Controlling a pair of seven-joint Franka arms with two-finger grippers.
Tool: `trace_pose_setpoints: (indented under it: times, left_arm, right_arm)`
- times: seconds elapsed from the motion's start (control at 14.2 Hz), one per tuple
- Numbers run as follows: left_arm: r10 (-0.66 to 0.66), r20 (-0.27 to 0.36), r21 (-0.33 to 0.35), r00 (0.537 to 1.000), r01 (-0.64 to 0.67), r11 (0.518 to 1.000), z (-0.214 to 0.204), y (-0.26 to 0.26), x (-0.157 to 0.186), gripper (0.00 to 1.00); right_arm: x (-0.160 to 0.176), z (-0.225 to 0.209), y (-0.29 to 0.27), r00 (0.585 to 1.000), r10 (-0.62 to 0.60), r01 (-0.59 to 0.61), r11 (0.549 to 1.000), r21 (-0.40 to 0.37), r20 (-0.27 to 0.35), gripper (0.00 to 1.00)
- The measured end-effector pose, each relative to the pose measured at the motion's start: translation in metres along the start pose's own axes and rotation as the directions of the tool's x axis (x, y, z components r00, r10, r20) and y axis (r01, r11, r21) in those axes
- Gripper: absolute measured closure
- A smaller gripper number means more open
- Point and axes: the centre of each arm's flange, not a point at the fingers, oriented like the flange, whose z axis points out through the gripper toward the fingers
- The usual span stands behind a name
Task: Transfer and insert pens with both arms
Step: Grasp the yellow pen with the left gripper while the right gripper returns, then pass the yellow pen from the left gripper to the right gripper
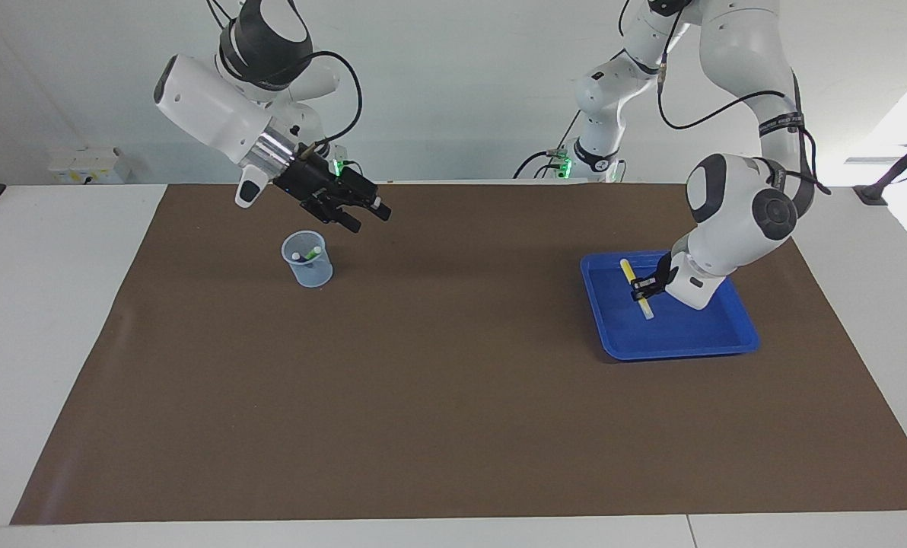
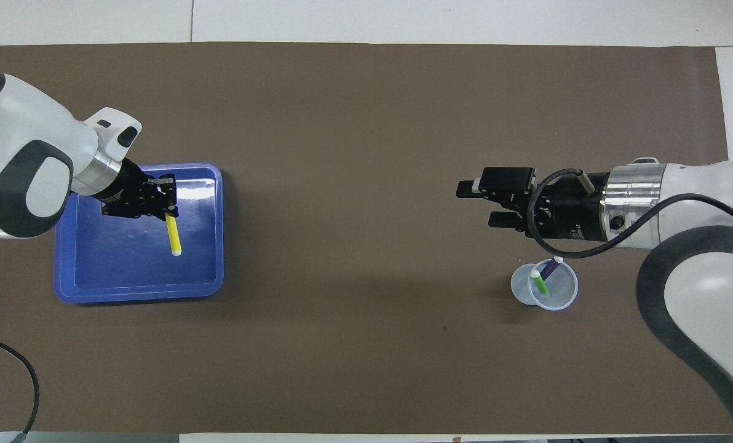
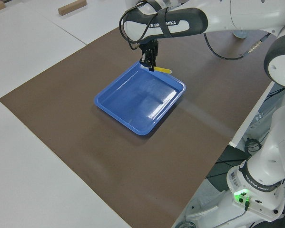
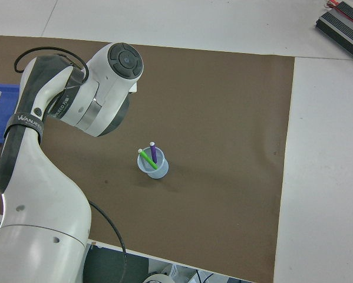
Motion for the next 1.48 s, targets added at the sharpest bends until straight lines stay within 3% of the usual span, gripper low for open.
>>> trace_pose_setpoints:
  times: [0.14,0.28,0.63,0.78,1.06,1.34,1.48]
  left_arm:
    - [-0.183,0.041,-0.074,0.982,0.185,0.98,-0.02,0.027,-0.016,0.83]
    - [-0.355,0.097,-0.114,0.93,0.365,0.924,-0.029,0.059,-0.039,0.83]
    - [-0.651,0.279,-0.107,0.706,0.697,0.709,-0.039,0.128,-0.095,0.83]
    - [-0.693,0.361,-0.095,0.624,0.764,0.638,-0.039,0.149,-0.111,0.83]
    - [-0.682,0.52,-0.091,0.515,0.827,0.555,-0.026,0.173,-0.13,0.83]
    - [-0.668,0.583,-0.094,0.463,0.854,0.511,-0.007,0.192,-0.153,0.83]
    - [-0.671,0.584,-0.096,0.457,0.86,0.502,-0.005,0.194,-0.159,0.83]
  right_arm:
    - [0.001,0.0,-0.002,0.999,0.041,-0.041,0.999,0.036,-0.004,0.0]
    - [0.0,0.001,-0.004,0.999,0.054,-0.053,0.997,0.054,-0.006,0.0]
    - [-0.012,0.022,-0.021,0.997,0.033,-0.028,0.997,0.067,-0.069,0.0]
    - [-0.024,0.039,-0.031,0.996,0.011,-0.005,0.998,0.065,-0.084,0.0]
    - [-0.044,0.06,-0.043,0.997,-0.013,0.018,0.998,0.062,-0.08,0.0]
    - [-0.062,0.075,-0.051,0.998,-0.042,0.045,0.998,0.054,-0.049,0.0]
    - [-0.071,0.082,-0.055,0.998,-0.058,0.06,0.997,0.051,-0.032,0.01]
